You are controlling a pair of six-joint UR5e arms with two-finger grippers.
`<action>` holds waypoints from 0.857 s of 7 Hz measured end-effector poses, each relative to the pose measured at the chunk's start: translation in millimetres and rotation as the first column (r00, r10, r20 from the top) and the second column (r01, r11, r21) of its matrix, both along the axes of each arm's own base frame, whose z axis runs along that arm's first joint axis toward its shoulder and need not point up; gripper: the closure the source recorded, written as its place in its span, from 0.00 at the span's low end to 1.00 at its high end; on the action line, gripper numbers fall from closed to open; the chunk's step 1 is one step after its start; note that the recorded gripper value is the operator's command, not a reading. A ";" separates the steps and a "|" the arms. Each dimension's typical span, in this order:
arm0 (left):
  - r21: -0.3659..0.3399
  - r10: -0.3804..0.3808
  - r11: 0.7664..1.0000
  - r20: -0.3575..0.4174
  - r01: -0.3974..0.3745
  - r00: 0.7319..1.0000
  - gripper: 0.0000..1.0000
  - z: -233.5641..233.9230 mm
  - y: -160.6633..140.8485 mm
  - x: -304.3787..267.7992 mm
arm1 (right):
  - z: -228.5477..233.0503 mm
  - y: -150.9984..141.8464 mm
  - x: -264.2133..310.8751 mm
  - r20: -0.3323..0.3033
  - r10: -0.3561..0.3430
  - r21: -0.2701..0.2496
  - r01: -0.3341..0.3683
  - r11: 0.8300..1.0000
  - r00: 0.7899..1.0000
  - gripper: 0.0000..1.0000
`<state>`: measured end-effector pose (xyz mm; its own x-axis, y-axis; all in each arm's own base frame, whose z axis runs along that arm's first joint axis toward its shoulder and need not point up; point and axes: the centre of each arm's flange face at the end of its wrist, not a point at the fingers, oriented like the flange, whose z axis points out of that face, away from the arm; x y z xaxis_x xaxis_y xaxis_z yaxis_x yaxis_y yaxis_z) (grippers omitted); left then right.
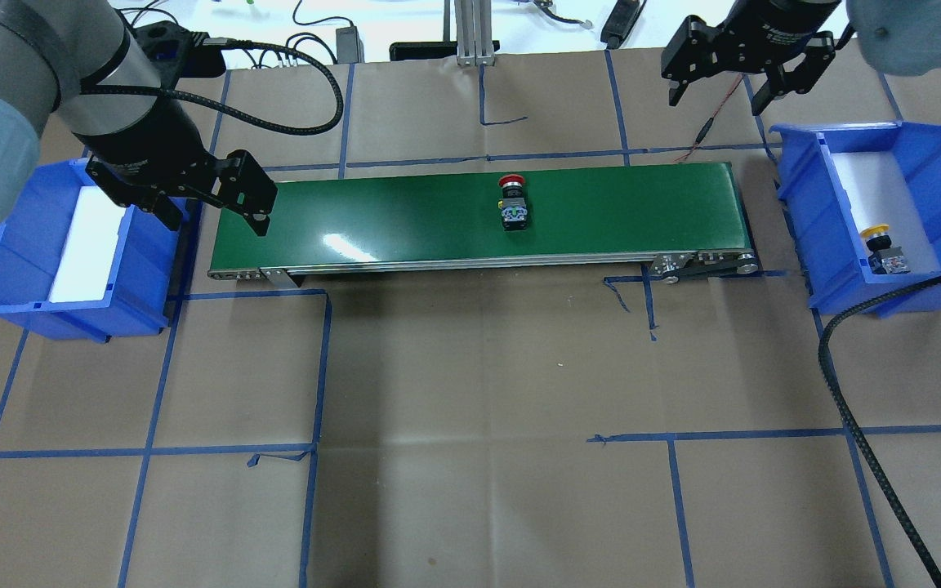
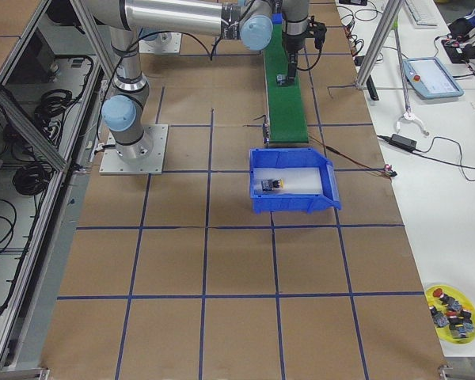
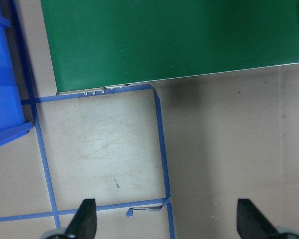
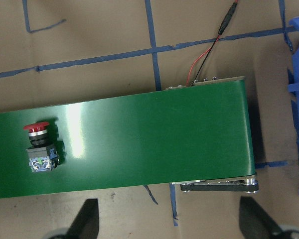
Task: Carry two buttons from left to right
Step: 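Raise the right gripper and move it back over the conveyor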
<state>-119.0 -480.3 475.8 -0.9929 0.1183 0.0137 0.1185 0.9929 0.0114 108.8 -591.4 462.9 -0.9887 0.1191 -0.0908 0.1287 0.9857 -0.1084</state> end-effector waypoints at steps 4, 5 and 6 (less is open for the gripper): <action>0.000 0.000 1.000 0.000 0.000 1.000 0.00 0.0 0.0 0.0 | -46.0 18.9 22.7 -0.028 0.001 0.086 0.002 0.996 1.000 0.02; 0.000 0.000 1.000 0.000 0.000 1.000 0.00 0.0 0.0 0.0 | -55.1 20.8 24.1 -0.025 -0.010 0.100 0.012 0.995 1.000 0.02; 0.000 0.000 1.000 0.000 0.000 1.000 0.00 0.0 0.0 0.0 | -61.3 20.0 25.0 -0.024 -0.014 0.108 0.016 0.994 1.000 0.02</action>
